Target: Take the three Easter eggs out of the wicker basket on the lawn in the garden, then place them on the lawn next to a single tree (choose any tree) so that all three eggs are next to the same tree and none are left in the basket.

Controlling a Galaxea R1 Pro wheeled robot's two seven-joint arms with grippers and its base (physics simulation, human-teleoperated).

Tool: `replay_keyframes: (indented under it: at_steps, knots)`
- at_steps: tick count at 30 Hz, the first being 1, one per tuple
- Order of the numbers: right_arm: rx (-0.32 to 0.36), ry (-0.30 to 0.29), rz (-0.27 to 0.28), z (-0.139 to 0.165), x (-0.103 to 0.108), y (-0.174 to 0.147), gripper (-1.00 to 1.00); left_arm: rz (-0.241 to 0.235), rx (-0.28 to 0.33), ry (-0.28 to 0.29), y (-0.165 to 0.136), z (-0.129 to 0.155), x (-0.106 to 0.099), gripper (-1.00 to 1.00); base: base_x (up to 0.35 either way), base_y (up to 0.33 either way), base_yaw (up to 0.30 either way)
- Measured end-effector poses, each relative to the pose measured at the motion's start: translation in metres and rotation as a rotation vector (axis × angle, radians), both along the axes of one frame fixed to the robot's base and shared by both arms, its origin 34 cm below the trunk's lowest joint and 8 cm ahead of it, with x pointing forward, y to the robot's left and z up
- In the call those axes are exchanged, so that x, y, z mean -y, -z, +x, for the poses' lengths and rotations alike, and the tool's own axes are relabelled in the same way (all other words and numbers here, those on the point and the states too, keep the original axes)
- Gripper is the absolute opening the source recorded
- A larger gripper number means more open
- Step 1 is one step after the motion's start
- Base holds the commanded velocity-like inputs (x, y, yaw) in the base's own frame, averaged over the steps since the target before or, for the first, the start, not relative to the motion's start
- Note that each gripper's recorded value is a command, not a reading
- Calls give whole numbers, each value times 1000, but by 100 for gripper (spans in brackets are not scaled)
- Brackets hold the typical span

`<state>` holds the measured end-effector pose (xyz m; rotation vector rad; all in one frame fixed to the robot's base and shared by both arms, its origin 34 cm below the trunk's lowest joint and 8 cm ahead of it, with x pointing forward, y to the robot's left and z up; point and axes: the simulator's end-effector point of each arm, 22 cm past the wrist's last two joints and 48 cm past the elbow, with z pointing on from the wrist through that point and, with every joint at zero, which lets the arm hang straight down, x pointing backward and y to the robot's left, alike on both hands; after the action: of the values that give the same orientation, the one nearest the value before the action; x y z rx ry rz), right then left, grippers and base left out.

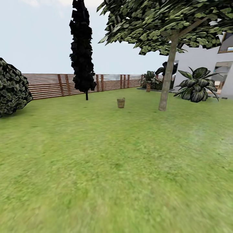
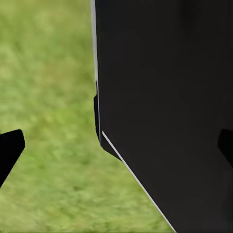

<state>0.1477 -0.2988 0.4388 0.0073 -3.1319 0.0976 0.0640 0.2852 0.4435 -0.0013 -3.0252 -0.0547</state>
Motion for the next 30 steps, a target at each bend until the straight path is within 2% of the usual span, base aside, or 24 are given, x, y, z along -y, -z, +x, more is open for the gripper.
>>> replay_keyframes:
  at_steps: [11,30]
  knots:
    - [0,0,0,0,0,0,100,0,0,0,0,0,0,100,264,228,0]
    - [0,1,0,0,0,0,100,0,1,3,0,0,0,100,327,109,0]
